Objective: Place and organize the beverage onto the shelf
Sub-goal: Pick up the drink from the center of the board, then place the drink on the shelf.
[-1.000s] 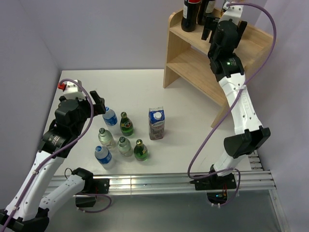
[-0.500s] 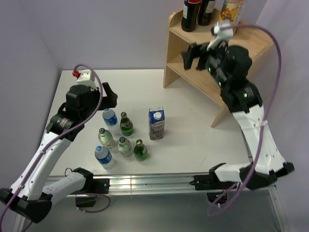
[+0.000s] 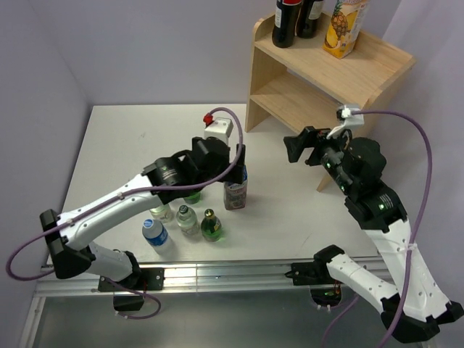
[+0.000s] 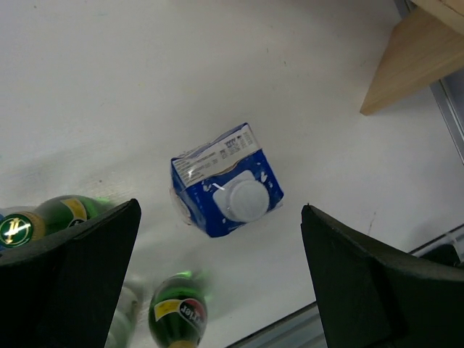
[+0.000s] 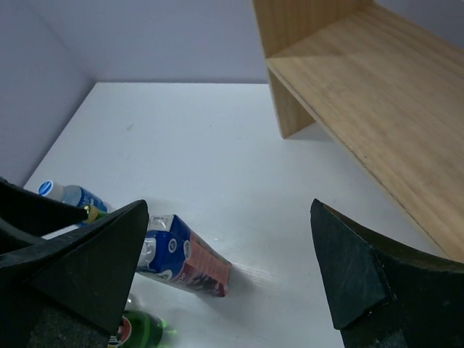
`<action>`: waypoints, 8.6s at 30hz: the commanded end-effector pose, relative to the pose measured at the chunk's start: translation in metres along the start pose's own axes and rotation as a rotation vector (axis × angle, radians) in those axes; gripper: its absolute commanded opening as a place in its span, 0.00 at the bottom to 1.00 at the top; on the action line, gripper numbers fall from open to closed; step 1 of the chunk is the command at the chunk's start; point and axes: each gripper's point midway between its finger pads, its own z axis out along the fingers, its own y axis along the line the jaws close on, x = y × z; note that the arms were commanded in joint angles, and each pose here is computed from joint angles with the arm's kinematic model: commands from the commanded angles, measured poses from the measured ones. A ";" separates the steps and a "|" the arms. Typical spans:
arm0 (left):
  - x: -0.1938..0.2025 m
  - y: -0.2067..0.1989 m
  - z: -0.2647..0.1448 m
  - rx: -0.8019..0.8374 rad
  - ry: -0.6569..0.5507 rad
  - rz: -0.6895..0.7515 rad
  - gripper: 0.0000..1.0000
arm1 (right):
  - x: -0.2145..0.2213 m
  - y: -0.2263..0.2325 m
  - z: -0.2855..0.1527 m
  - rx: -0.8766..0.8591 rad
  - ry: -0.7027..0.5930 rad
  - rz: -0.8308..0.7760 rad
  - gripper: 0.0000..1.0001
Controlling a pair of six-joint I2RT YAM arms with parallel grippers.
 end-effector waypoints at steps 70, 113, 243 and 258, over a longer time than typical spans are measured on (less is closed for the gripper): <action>-0.130 -0.083 -0.238 0.974 -0.438 0.565 0.00 | 0.038 0.161 -0.046 -1.077 0.152 -0.164 0.98; -0.149 -0.044 -0.206 0.673 -0.513 0.474 1.00 | 0.032 0.276 -0.113 -1.413 0.095 0.022 0.21; -0.011 0.243 -0.124 -0.489 -0.486 -0.253 0.99 | -0.174 -0.117 0.193 1.089 -0.466 -0.154 0.61; -0.012 0.243 -0.128 -0.489 -0.498 -0.255 1.00 | -0.176 -0.120 0.192 1.064 -0.462 -0.156 0.74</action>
